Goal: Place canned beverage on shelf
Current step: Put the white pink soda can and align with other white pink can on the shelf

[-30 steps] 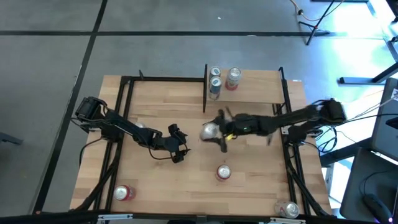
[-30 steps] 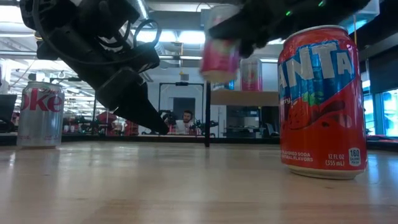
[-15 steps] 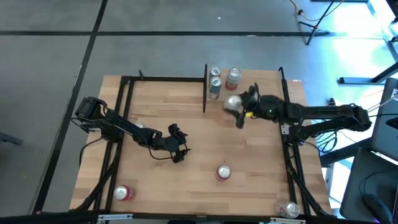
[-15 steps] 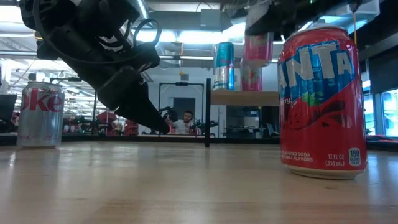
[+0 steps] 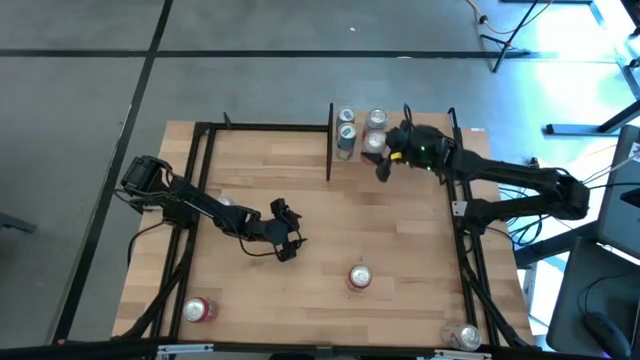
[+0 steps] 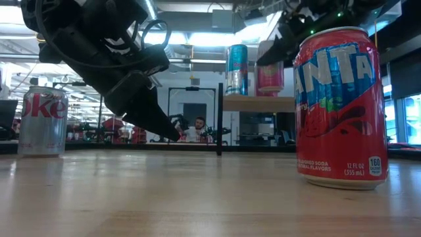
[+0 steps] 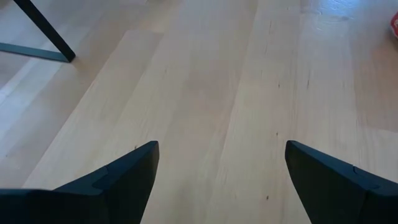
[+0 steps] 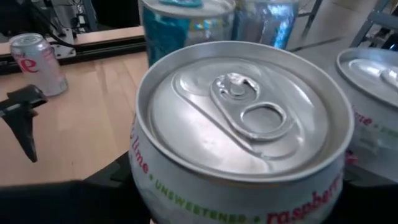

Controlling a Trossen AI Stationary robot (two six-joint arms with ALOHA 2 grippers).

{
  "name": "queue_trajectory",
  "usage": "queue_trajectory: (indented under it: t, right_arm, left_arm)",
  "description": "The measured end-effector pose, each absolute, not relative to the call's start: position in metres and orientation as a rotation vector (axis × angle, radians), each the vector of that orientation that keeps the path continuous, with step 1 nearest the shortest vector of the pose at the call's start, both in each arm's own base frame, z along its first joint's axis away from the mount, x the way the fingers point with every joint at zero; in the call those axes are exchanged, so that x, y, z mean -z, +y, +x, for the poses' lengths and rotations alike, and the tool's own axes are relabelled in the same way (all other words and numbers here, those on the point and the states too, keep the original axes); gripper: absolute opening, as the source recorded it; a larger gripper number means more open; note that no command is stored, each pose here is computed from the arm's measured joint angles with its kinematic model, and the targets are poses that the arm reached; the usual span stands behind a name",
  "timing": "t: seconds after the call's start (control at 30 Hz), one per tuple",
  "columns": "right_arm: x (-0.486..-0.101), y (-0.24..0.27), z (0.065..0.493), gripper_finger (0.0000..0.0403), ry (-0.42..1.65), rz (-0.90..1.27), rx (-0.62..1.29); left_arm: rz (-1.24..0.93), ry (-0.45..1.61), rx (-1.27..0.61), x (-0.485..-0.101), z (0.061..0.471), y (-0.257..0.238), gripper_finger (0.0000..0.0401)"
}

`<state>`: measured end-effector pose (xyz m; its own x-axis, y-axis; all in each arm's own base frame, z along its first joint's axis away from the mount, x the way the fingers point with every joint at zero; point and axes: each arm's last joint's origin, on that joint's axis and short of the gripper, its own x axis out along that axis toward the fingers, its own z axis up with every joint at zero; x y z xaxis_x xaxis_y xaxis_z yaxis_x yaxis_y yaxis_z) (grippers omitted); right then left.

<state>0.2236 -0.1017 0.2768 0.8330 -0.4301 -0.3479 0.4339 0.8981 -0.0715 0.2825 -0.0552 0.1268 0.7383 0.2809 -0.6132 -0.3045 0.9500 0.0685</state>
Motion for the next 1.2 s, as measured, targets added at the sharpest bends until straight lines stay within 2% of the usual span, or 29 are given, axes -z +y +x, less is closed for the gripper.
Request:
queue_trajectory:
  t: [0.4,0.7,1.2]
  right_arm:
    - [-0.269,-0.115,0.223,0.0263,0.394,0.034,0.468]
    - [-0.27,-0.116,0.223,0.0321,0.402,-0.002,0.504]
    - [-0.284,-0.117,0.225,0.0329,0.349,-0.042,0.518]
  left_arm:
    - [-0.037,0.668,-0.321,-0.127,0.282,-0.055,0.0334]
    - [-0.036,0.668,-0.321,-0.127,0.282,-0.055,0.0334]
    - [-0.036,0.669,-0.321,-0.127,0.282,-0.055,0.0334]
